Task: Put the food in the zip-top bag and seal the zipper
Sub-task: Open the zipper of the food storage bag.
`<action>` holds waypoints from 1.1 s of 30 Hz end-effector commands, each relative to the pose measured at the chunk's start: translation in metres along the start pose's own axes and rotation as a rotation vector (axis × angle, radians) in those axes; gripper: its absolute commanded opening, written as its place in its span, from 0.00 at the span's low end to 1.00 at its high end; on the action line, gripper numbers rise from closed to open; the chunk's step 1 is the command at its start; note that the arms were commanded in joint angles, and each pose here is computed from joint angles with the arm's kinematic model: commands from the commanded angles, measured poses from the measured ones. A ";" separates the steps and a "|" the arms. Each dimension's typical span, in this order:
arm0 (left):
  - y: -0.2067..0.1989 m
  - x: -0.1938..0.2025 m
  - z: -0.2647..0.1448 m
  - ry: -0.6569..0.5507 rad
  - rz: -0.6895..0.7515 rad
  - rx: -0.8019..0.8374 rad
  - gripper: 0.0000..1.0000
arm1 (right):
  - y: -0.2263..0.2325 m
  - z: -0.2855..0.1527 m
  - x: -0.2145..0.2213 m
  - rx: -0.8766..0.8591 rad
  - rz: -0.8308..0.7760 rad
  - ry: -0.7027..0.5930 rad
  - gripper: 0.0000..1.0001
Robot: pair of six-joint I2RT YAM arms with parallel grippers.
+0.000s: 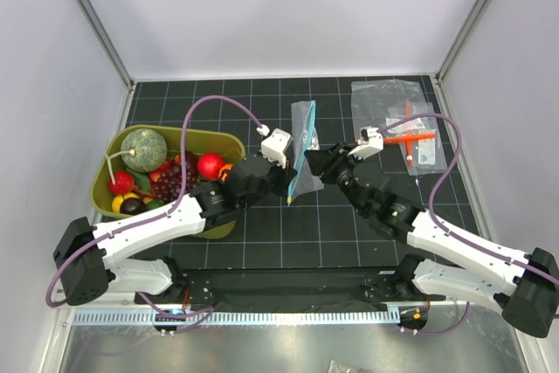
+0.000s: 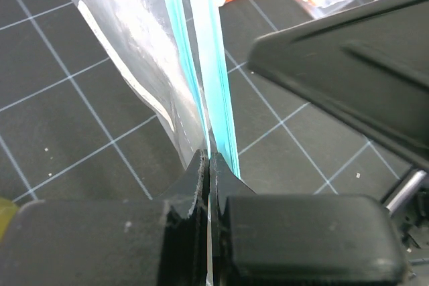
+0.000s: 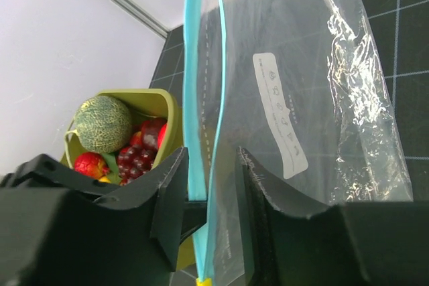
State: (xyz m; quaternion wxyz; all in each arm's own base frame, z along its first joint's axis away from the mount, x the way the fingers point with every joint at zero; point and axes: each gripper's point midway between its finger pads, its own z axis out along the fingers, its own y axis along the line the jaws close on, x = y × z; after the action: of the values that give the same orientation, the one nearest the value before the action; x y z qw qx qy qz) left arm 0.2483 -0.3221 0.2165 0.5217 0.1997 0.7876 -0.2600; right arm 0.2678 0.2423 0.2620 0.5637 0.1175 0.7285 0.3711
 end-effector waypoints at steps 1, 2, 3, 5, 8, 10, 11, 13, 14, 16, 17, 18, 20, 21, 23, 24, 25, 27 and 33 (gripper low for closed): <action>-0.016 -0.027 -0.010 -0.083 -0.009 0.084 0.00 | 0.005 0.004 -0.012 0.018 0.004 -0.040 0.40; -0.018 -0.028 -0.010 -0.087 -0.007 0.092 0.00 | 0.004 0.004 -0.012 0.021 0.005 -0.041 0.39; -0.020 -0.028 -0.011 -0.087 -0.005 0.104 0.01 | 0.004 0.005 -0.013 0.025 0.003 -0.043 0.38; -0.022 -0.029 -0.011 -0.087 -0.001 0.120 0.00 | 0.003 0.006 -0.011 0.034 -0.001 -0.039 0.37; -0.028 -0.028 -0.012 -0.085 0.003 0.151 0.00 | 0.001 0.009 -0.008 0.048 -0.011 -0.030 0.36; -0.029 -0.029 -0.013 -0.088 0.005 0.157 0.01 | 0.001 0.011 -0.007 0.051 -0.016 -0.024 0.33; -0.028 -0.030 -0.014 -0.090 0.005 0.156 0.00 | 0.001 0.012 -0.007 0.056 -0.019 -0.023 0.23; -0.026 -0.030 -0.014 -0.092 -0.006 0.140 0.00 | -0.002 0.012 -0.007 0.078 -0.032 -0.020 0.13; -0.019 -0.030 -0.013 -0.101 -0.015 0.100 0.00 | -0.005 0.012 -0.008 0.090 -0.058 -0.019 0.08; -0.006 -0.028 -0.012 -0.095 -0.032 0.030 0.00 | -0.007 0.011 -0.016 0.131 -0.109 -0.021 0.01; 0.007 -0.029 -0.011 -0.106 -0.040 -0.045 0.00 | -0.008 0.010 -0.019 0.141 -0.150 -0.019 0.01; 0.013 -0.028 -0.010 -0.100 -0.044 -0.079 0.00 | -0.008 0.007 -0.025 0.163 -0.186 -0.011 0.01; 0.020 -0.029 -0.009 -0.095 -0.069 -0.121 0.00 | -0.002 0.005 -0.031 0.151 -0.225 -0.004 0.01; 0.024 -0.029 -0.007 -0.096 -0.076 -0.138 0.00 | 0.002 0.004 -0.036 0.132 -0.257 -0.005 0.01; 0.029 -0.024 -0.007 -0.077 -0.081 -0.164 0.00 | 0.013 0.003 -0.031 0.072 -0.275 0.026 0.01; 0.033 -0.024 -0.008 -0.079 -0.083 -0.185 0.00 | 0.017 0.003 -0.029 0.046 -0.291 0.042 0.01; 0.035 -0.025 -0.009 -0.079 -0.085 -0.198 0.04 | 0.023 0.005 -0.019 0.013 -0.301 0.080 0.01; 0.036 -0.025 -0.010 -0.080 -0.090 -0.203 0.20 | 0.028 0.008 -0.014 -0.003 -0.318 0.121 0.01; 0.037 -0.028 -0.015 -0.101 -0.094 -0.198 0.37 | 0.037 0.022 0.014 -0.043 -0.382 0.243 0.01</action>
State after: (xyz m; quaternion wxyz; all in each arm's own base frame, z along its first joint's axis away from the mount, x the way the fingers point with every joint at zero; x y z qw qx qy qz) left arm 0.2649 -0.2918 0.2182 0.5417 0.1241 0.8044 -0.2098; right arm 0.2813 0.2700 0.2632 0.5418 -0.0348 0.7968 0.2653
